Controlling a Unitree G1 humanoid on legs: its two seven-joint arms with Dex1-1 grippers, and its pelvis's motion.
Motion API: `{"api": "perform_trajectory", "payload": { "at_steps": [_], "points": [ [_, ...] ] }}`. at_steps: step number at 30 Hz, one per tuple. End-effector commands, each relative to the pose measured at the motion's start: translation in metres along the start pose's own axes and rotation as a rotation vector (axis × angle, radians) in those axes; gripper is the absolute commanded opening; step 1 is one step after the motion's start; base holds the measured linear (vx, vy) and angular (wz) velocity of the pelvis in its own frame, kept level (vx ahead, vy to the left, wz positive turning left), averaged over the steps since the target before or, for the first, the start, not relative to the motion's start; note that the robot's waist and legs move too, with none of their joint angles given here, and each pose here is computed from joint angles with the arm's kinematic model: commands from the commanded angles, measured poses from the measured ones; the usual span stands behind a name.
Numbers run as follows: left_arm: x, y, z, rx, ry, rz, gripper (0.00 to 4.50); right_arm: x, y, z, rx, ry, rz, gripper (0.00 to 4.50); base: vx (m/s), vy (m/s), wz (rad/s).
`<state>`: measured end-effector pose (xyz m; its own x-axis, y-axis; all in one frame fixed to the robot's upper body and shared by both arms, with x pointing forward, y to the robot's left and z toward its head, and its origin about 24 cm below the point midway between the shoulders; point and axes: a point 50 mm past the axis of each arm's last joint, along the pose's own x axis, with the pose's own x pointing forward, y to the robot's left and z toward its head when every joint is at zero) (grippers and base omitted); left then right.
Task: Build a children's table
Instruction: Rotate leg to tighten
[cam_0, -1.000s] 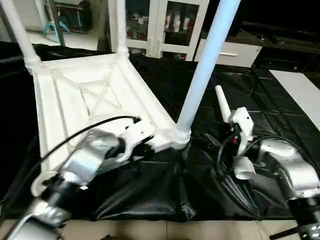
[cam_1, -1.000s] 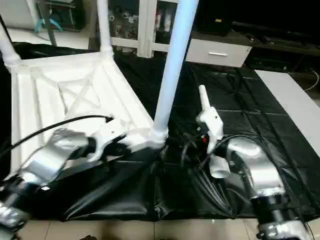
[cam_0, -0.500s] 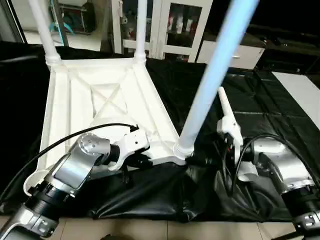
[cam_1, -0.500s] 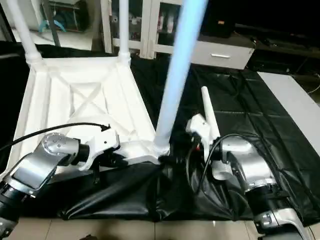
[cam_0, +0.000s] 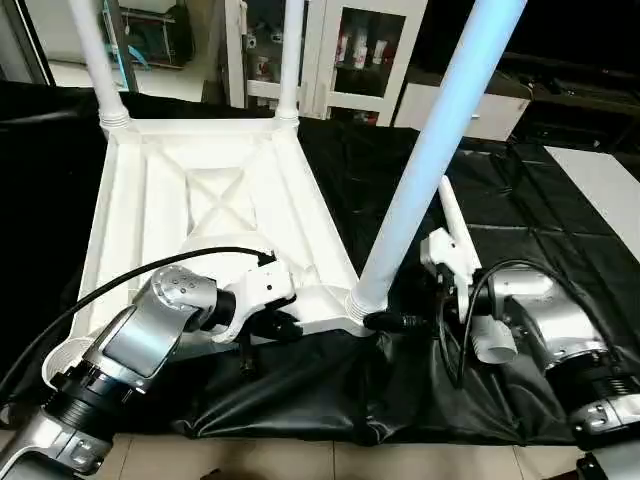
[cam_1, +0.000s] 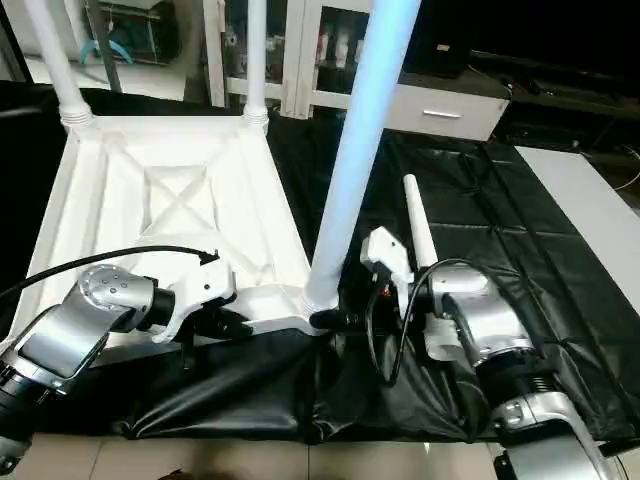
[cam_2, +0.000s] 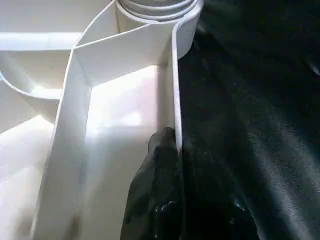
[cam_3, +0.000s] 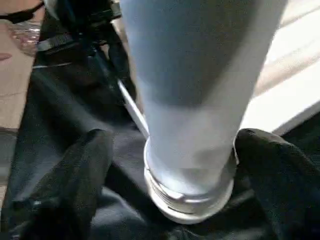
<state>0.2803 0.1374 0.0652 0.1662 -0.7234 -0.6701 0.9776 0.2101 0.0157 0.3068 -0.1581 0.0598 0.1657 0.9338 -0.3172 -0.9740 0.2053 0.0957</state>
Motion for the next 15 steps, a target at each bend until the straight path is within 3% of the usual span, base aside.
{"api": "perform_trajectory", "payload": {
  "at_steps": [1,15],
  "points": [
    [0.0151,-0.0135,-0.0014,0.005,0.011,-0.122,0.00,0.0022,-0.0005,0.0006,-0.021,0.026,0.030,3.79,0.000,0.000,0.00],
    [0.0143,-0.0120,-0.0022,0.005,0.021,-0.124,0.00,0.0093,0.0011,-0.0071,-0.023,0.059,0.088,2.69,0.000,0.000,0.00]
  ]
}}
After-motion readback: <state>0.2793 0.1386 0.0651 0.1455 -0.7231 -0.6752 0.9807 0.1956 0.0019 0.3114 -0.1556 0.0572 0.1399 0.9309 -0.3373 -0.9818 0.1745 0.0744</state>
